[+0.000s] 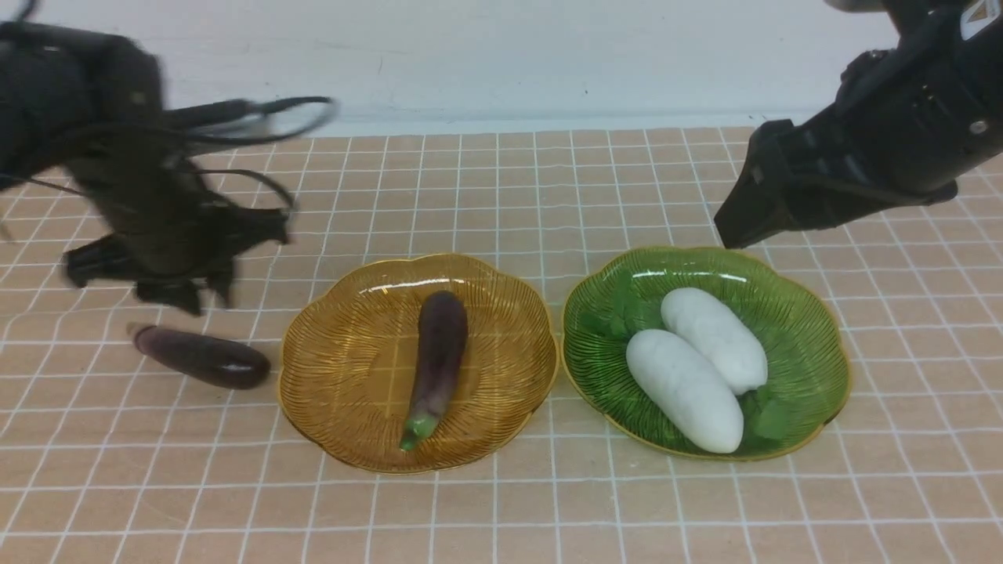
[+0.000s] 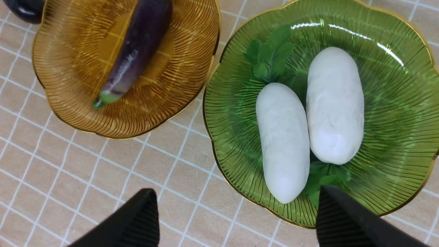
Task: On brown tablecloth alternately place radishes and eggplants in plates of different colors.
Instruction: 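Pick up the eggplant and place it in the yellow plate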
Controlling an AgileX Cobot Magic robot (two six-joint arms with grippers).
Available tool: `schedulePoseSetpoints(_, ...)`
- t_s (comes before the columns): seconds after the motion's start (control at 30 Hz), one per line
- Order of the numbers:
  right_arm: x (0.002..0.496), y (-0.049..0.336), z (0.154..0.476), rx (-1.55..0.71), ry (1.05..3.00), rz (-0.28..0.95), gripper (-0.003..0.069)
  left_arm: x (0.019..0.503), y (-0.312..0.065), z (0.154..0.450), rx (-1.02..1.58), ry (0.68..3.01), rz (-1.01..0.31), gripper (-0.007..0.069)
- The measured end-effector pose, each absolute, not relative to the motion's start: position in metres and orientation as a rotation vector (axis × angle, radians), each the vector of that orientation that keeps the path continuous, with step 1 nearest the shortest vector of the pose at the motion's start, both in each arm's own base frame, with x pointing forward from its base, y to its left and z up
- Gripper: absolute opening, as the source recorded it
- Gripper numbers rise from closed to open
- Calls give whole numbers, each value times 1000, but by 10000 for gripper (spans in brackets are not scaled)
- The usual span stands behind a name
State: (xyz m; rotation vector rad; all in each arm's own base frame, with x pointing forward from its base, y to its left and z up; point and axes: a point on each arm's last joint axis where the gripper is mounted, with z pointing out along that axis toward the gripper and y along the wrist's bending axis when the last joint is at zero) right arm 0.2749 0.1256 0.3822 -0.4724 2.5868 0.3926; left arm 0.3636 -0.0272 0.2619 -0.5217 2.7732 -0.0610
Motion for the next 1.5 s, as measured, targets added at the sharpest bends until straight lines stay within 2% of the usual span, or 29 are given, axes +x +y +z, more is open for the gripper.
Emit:
schedulePoseSetpoints(0.07,275,126,382,-472,2587,393,559,363,5,254,-818,2772,-61,27)
schedulePoseSetpoints(0.17,275,125,382,-473,2587,391,559,365,24,245,-967,2756,-64,14)
schedulePoseSetpoints(0.27,275,125,382,-475,2586,389,559,368,27,241,-1007,2739,-71,23)
schedulePoseSetpoints(0.4,275,125,382,-476,2586,387,559,380,26,225,-1057,2690,-127,145)
schedulePoseSetpoints(0.47,275,125,382,-476,2587,387,559,382,26,221,-1065,2692,-130,176)
schedulePoseSetpoints(0.53,275,125,382,-476,2587,387,559,387,26,209,-1076,2700,-128,283)
schedulePoseSetpoints(0.6,275,125,382,-476,2587,387,559,389,26,204,-1079,2704,-126,340)
schedulePoseSetpoints(0.67,275,125,382,-476,2587,387,559,393,26,194,-1081,2708,-123,471)
schedulePoseSetpoints(0.73,275,125,382,-476,2587,387,559,395,26,189,-1081,2704,-126,521)
schedulePoseSetpoints(0.8,275,125,382,-476,2587,387,559,400,26,178,-1089,2705,-131,603)
schedulePoseSetpoints(0.87,275,125,382,-476,2587,387,559,402,26,169,-1100,2718,-132,629)
schedulePoseSetpoints(0.97,275,125,382,-476,2587,387,559,402,25,156,-1119,2761,-130,595)
schedulePoseSetpoints(1.1,275,125,382,-476,2587,387,559,401,24,158,-996,2822,-114,418)
schedulePoseSetpoints(1.13,275,125,382,-476,2587,387,559,402,24,161,-953,2837,-111,363)
schedulePoseSetpoints(1.2,275,125,382,-476,2587,387,559,406,24,176,-824,2854,-108,306)
schedulePoseSetpoints(1.33,275,125,382,-476,2587,387,559,410,15,216,-606,2872,-161,284)
schedulePoseSetpoints(1.4,275,126,382,-475,2587,395,559,407,-3,237,-436,2898,-221,281)
schedulePoseSetpoints(1.5,274,127,383,-473,2587,412,549,401,-39,243,-186,2960,-297,281)
